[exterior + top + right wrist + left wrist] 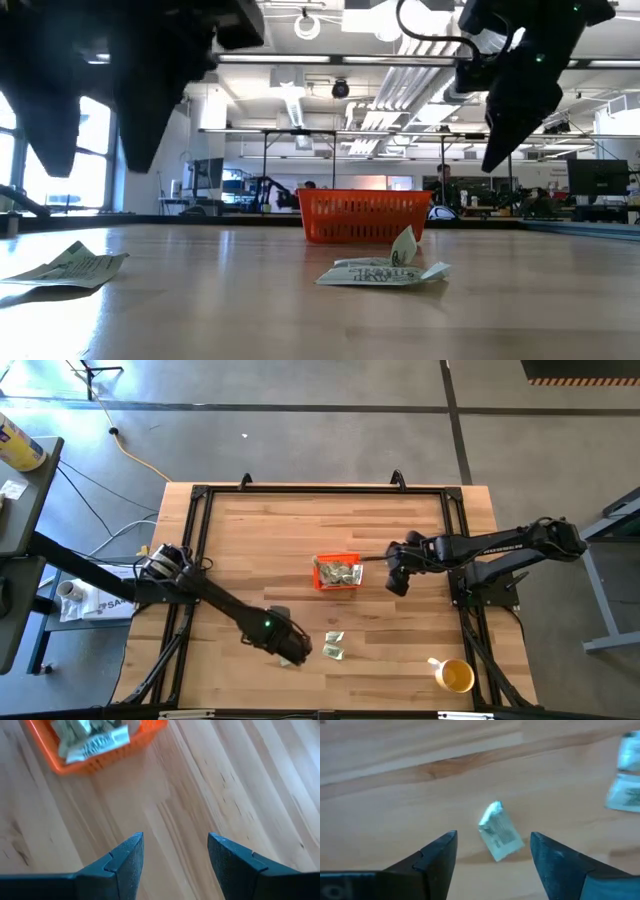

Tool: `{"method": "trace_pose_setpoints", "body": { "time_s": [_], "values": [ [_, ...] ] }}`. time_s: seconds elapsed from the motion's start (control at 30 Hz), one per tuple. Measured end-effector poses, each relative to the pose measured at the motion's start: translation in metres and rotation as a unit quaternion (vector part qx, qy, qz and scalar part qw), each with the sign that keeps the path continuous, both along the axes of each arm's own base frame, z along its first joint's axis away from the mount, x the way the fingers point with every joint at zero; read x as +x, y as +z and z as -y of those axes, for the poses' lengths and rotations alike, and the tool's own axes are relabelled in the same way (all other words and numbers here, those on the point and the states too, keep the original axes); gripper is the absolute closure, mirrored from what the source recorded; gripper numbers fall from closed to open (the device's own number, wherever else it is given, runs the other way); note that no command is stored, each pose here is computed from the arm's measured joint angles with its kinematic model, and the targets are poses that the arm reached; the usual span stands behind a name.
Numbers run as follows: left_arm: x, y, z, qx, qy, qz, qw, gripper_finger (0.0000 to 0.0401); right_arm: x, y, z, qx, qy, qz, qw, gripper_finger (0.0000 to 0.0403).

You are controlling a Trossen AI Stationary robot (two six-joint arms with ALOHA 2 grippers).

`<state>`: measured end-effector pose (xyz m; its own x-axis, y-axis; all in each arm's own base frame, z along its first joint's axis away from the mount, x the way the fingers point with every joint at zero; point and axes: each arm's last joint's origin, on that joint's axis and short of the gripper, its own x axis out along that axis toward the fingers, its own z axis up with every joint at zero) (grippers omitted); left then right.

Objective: Pick and place Stevia / Truvia into bins
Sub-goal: Put the light green stevia packet into the orange basket

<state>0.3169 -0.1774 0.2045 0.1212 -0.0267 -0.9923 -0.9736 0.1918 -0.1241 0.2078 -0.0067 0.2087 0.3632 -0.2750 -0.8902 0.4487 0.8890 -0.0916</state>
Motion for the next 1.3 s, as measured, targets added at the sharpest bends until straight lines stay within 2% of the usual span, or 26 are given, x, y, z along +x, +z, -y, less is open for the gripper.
{"method": "trace_pose_setpoints", "body": {
  "time_s": [0.23, 0.5, 0.67, 0.8, 1.03, 1.3],
  "values": [
    [0.001, -0.021, 0.001, -0.029, 0.012, 0.029, 0.999, 0.0112, 0.003, 0.001, 0.000, 0.004, -0.009, 0.018, 1.000, 0.0192],
    [-0.009, -0.040, -0.004, -0.017, 0.010, 0.004, 1.000, 0.0112, 0.001, 0.000, 0.000, 0.008, -0.022, 0.013, 1.000, 0.0192],
    [-0.005, -0.048, -0.002, -0.030, -0.025, 0.015, 0.999, 0.0122, 0.001, 0.001, 0.000, 0.005, -0.023, 0.013, 1.000, 0.0192],
    [0.000, -0.054, 0.003, -0.044, -0.049, 0.021, 0.998, 0.0159, 0.001, 0.000, 0.001, -0.006, -0.028, 0.013, 1.000, 0.0192],
    [-0.002, -0.061, 0.003, -0.036, -0.072, 0.003, 0.997, 0.0239, 0.002, 0.000, 0.001, -0.015, -0.031, 0.011, 0.999, 0.0192],
    [-0.006, -0.062, -0.001, 0.009, -0.102, -0.008, 0.995, 0.0336, 0.002, -0.001, 0.003, -0.038, -0.039, 0.009, 0.998, 0.0192]
  ]
}}
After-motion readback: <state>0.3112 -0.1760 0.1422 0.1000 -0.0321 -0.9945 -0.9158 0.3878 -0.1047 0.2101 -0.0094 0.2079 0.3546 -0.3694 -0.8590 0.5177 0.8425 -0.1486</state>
